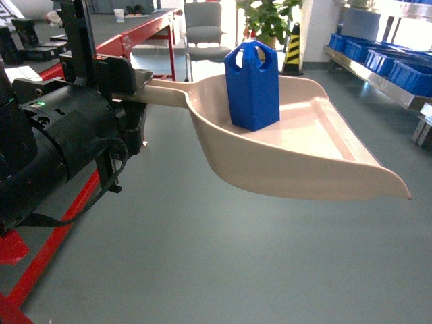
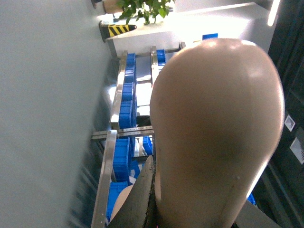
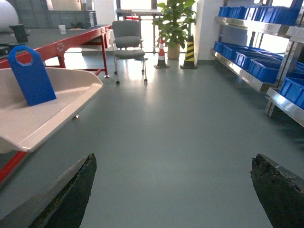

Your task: Place part in tray to right shelf

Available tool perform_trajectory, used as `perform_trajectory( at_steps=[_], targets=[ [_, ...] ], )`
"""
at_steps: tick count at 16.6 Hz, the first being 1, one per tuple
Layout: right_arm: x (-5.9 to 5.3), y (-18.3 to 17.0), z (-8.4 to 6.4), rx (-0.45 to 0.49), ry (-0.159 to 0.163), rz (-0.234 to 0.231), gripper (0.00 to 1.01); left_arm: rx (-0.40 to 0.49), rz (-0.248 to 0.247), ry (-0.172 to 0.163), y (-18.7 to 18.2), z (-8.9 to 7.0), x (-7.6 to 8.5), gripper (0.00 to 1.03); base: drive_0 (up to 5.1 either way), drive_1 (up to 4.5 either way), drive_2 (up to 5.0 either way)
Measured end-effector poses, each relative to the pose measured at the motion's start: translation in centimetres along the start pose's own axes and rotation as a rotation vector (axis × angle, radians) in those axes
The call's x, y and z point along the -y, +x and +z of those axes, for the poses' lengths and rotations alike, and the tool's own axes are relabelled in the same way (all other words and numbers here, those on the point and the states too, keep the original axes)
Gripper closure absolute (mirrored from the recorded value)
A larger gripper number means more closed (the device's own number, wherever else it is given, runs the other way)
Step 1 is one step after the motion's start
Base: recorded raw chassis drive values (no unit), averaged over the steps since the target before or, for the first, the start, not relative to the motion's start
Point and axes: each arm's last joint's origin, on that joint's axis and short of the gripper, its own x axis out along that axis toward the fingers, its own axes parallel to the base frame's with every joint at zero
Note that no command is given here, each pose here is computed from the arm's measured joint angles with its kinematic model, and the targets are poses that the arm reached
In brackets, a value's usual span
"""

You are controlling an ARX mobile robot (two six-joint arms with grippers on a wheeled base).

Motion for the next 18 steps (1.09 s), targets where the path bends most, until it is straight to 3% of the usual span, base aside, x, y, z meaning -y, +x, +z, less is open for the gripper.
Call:
perform_trajectory(
  at_steps=[18],
  targets=[
    [0.00, 0.00, -0.03, -0.003, 0.000, 0.000, 0.03, 0.000, 0.008, 0.002, 0.00, -0.01, -0.08, 0.86, 0.0, 4.25, -4.2]
  ],
)
